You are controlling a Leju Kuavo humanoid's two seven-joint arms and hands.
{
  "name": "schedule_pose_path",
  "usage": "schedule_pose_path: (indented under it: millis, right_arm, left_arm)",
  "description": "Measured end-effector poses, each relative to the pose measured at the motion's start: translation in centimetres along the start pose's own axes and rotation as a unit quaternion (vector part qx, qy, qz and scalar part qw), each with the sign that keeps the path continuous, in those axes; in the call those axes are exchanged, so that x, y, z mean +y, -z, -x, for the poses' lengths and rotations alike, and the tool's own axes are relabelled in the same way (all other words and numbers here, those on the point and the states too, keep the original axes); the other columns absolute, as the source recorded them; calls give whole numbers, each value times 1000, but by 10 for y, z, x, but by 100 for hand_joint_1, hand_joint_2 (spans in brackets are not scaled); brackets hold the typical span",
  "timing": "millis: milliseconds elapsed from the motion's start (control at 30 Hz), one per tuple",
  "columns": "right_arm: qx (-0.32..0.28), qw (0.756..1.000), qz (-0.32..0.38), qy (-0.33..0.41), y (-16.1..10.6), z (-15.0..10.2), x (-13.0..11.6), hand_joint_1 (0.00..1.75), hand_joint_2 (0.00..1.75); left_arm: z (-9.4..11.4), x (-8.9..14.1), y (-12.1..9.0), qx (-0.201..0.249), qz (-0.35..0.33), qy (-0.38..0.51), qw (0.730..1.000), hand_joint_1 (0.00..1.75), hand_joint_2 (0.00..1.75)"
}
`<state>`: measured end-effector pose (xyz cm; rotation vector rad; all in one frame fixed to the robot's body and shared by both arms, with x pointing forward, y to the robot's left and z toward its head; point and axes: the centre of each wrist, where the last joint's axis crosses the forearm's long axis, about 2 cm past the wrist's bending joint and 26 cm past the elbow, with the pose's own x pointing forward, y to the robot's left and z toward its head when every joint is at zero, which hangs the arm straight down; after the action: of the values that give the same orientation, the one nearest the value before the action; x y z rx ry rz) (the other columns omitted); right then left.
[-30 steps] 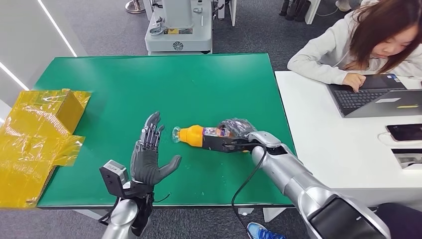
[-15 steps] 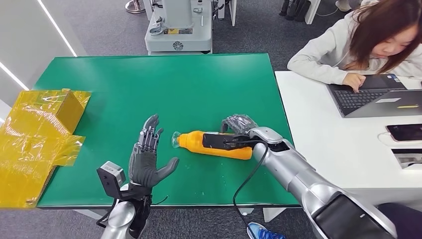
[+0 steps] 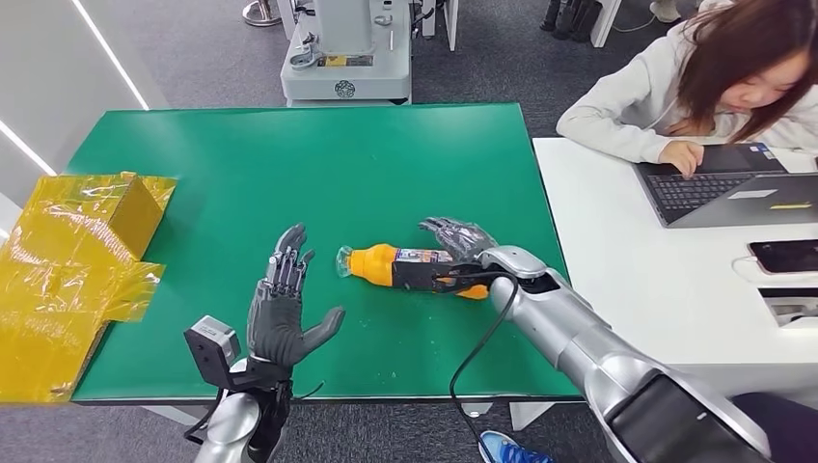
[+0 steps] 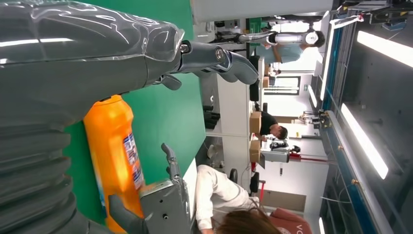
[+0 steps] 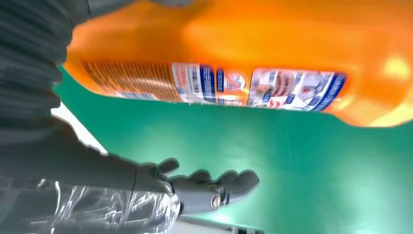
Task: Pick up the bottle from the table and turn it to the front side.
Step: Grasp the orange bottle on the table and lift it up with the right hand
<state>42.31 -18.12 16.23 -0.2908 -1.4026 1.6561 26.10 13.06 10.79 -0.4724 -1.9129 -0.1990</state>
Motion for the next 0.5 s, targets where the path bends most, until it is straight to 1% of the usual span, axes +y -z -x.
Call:
schedule_pose_path:
  millis: [133,233,500]
  right_arm:
    - [-12,1000,14,8,0,-3,3,0,175]
    - [-9,1000,10,14,1,-4,4,0,175]
    - [45,996,-68,20,1,1,7,0,175]
  left_arm:
    - [-2,1,1,-4,-2,2,1000,0,175]
    - [-3,1,1,-7,-3,4,1000,0,175]
    - [-5,2,6,-2,1,-7,1000,0,175]
